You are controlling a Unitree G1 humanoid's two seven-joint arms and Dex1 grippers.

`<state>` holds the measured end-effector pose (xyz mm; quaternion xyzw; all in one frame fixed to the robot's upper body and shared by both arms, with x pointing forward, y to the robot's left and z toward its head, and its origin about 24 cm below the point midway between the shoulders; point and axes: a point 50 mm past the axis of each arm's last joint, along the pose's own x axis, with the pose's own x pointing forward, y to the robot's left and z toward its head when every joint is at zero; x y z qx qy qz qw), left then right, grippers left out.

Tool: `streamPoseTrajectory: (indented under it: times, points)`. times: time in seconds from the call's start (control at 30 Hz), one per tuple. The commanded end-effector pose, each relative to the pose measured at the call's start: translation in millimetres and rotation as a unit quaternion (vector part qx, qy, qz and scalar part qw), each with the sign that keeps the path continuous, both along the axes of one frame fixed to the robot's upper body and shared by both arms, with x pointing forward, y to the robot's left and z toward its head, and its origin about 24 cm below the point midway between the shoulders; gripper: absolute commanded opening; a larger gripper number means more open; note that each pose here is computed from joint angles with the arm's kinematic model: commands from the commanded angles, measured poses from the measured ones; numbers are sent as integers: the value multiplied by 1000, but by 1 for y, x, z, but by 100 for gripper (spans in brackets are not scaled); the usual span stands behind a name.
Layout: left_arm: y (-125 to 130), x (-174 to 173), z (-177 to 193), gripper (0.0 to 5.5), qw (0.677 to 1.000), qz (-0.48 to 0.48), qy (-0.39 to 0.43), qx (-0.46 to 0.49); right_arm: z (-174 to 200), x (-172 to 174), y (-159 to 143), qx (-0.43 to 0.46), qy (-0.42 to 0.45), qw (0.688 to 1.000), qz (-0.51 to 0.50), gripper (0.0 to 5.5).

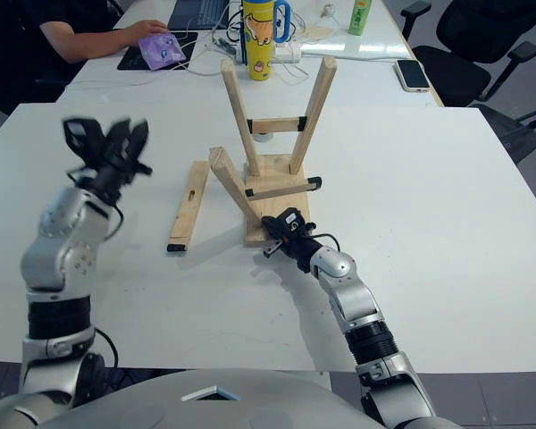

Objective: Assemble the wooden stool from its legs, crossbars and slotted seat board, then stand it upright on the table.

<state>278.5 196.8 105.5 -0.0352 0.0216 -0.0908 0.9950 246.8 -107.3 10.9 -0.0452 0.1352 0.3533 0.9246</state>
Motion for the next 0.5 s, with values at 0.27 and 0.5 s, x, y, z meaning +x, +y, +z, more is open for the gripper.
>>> streamPoseTrajectory:
  times: [0.27, 0.5]
  points:
    - [-22, -13, -50, 334, 993, 23, 117, 8, -33, 3, 17, -49, 81, 996, 2, 0]
    - [-29, -15, -58, 416, 986, 32, 162, 3, -23, 25, 34, -38, 54, 997, -32, 0]
